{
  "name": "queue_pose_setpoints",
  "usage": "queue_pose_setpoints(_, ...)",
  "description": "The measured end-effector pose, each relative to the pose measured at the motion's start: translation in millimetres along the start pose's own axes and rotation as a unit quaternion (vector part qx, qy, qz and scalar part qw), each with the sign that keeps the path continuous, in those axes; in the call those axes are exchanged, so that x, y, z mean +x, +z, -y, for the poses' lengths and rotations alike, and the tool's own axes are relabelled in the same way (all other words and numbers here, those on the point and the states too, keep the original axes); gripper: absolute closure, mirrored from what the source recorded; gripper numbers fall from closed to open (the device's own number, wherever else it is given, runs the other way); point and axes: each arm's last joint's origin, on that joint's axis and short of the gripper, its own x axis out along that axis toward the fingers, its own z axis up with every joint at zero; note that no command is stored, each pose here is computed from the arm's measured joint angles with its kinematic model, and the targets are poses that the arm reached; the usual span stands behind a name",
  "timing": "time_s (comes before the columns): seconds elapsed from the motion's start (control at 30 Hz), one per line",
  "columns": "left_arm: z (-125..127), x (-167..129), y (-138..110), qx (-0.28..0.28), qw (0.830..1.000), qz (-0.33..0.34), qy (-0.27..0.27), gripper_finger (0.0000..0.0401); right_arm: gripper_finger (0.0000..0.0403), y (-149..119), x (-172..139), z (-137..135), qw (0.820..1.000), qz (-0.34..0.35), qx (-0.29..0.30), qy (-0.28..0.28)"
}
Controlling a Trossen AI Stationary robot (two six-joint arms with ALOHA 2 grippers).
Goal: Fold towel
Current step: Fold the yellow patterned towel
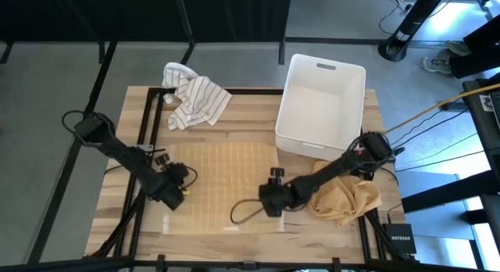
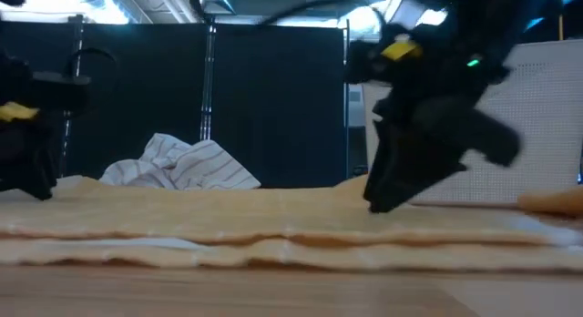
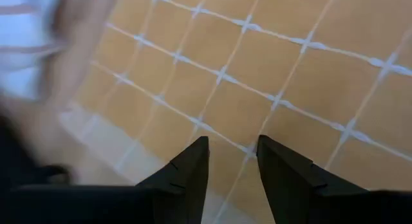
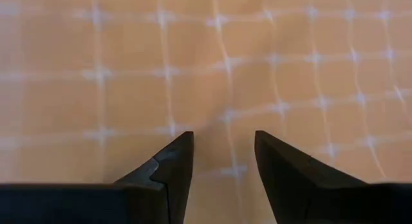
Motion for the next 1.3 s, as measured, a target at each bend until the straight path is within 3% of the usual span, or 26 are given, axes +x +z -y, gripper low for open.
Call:
queue_pose_setpoints(0.1, -4, -9, 11, -0.007, 1.0, -0.003, 0.013, 0.0276, 0.0233, 6, -6, 16, 1.0, -0.015, 0.001, 0.001)
queue_pose_setpoints(0.2, 2, -34, 26, -0.009, 0.999, 0.018, -0.025, 0.0276, 0.0233, 18, -29, 18, 0.999, -0.01, 0.007, 0.034)
queue_pose_setpoints(0.33, 19, -79, 39, 0.001, 0.989, 0.061, -0.138, 0.0276, 0.0233, 27, -60, -2, 0.993, 0.036, 0.016, 0.108)
queue_pose_setpoints(0.5, 49, -113, 32, -0.012, 0.948, 0.073, -0.311, 0.0276, 0.0233, 20, -75, -46, 0.983, 0.094, -0.004, 0.161)
queue_pose_setpoints(0.57, 58, -116, 24, 0.01, 0.935, 0.07, -0.347, 0.0276, 0.0233, 12, -72, -62, 0.983, 0.096, -0.022, 0.155)
queue_pose_setpoints(0.77, 66, -111, 1, 0.035, 0.942, 0.005, -0.334, 0.0276, 0.0233, -5, -54, -87, 0.989, 0.105, -0.023, 0.1)
queue_pose_setpoints(0.9, 71, -110, -14, 0.065, 0.941, -0.044, -0.33, 0.0276, 0.0233, -9, -46, -90, 0.991, 0.088, -0.018, 0.102)
queue_pose_setpoints(1.17, 80, -95, -36, 0.12, 0.955, -0.062, -0.263, 0.0276, 0.0233, -7, -44, -87, 0.991, 0.093, -0.011, 0.091)
queue_pose_setpoints(1.3, 83, -92, -39, 0.125, 0.957, -0.065, -0.254, 0.0276, 0.0233, -7, -44, -87, 0.991, 0.094, -0.011, 0.09)
